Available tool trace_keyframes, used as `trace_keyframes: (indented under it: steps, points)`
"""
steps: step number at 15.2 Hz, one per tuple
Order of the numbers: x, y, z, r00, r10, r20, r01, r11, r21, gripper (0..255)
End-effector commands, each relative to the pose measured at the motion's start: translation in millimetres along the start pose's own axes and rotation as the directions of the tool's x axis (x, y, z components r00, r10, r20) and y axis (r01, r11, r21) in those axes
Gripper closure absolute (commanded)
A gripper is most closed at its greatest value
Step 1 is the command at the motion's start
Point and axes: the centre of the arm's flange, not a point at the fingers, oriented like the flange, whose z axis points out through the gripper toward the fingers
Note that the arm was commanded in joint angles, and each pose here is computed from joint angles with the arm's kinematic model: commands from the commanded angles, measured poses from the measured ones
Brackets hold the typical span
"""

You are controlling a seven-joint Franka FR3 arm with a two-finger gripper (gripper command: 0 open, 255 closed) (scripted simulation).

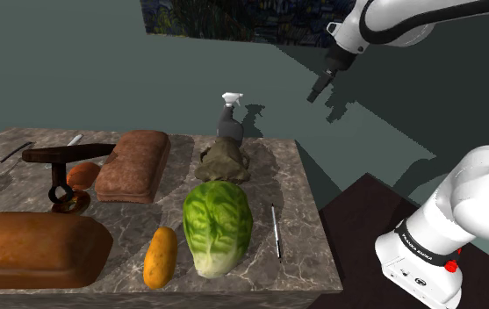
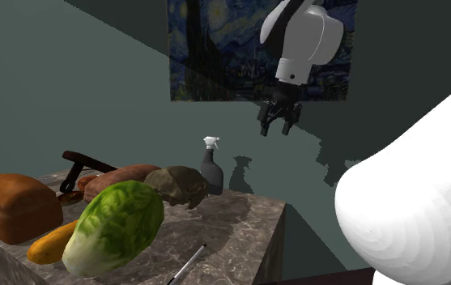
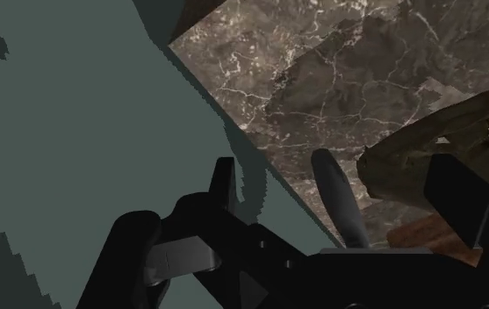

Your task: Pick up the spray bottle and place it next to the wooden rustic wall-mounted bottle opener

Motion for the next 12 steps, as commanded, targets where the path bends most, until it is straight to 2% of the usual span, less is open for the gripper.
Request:
trace_keyframes:
  steps: [1, 6, 12]
  points:
    - [14, 3, 21, 0.998, -0.053, -0.026, 0.053, 0.998, 0.015, 0]
    - [49, 3, 71, 0.980, -0.178, -0.089, 0.182, 0.982, 0.050, 0]
    - [94, -5, 129, 0.933, -0.318, -0.169, 0.335, 0.939, 0.081, 0]
